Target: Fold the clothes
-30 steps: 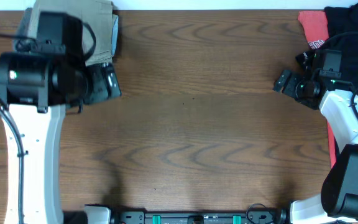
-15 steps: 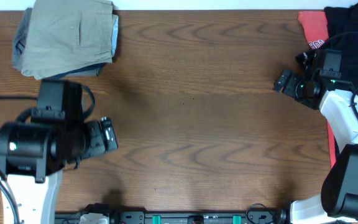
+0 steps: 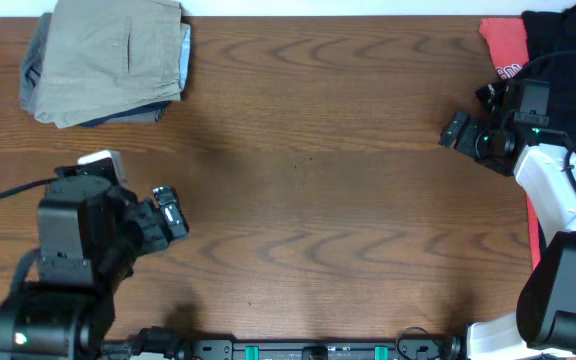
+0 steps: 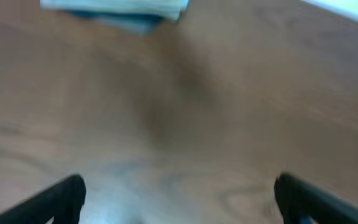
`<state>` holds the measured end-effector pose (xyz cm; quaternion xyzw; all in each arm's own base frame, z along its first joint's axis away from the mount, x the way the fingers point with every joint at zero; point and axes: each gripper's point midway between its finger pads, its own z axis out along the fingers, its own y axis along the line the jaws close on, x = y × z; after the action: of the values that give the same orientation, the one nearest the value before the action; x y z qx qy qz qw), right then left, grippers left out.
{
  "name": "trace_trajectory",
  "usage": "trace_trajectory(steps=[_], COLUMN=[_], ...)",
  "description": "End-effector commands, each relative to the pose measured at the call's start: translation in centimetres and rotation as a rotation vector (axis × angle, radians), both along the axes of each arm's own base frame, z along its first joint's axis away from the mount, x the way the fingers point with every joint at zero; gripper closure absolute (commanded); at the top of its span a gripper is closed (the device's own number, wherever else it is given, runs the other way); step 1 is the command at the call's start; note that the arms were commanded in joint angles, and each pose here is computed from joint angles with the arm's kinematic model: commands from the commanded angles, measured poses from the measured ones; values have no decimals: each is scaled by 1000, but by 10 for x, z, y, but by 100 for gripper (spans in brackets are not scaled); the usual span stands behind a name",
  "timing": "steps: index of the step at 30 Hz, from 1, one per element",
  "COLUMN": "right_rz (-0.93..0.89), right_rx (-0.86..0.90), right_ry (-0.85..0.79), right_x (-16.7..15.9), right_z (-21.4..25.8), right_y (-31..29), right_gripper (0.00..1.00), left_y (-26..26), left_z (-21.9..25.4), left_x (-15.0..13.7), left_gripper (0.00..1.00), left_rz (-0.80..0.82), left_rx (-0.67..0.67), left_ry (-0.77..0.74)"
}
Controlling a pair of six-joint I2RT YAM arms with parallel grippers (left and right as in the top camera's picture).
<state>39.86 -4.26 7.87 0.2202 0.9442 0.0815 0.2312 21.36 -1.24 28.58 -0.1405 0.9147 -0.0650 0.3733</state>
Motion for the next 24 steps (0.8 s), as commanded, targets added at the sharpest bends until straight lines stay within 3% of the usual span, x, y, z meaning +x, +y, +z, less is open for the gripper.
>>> trace_trajectory(steps=[1,9,17,22,24], right_rz=[8,8,8,8,8], right_rx=[-5,-5,-5,-5,-5], right_ry=[-21,-21,-21,-21,-21], right_x=[6,6,6,6,6], right_z=[7,7,7,7,7], right_y=[-2,-2,-2,-2,-2], right_gripper=[1,1,1,1,1], left_y=[3,18,24,23,16], left_z=[-20,-101,-100,-107,-109], left_x=[-4,-38,-11,-6,-1], left_gripper=[2,2,2,2,2], left_rz=[21,127,149,138,62], left_rx=[-12,-37,-62,-62,-26], left_ry=[-10,77,-244,-338,-380])
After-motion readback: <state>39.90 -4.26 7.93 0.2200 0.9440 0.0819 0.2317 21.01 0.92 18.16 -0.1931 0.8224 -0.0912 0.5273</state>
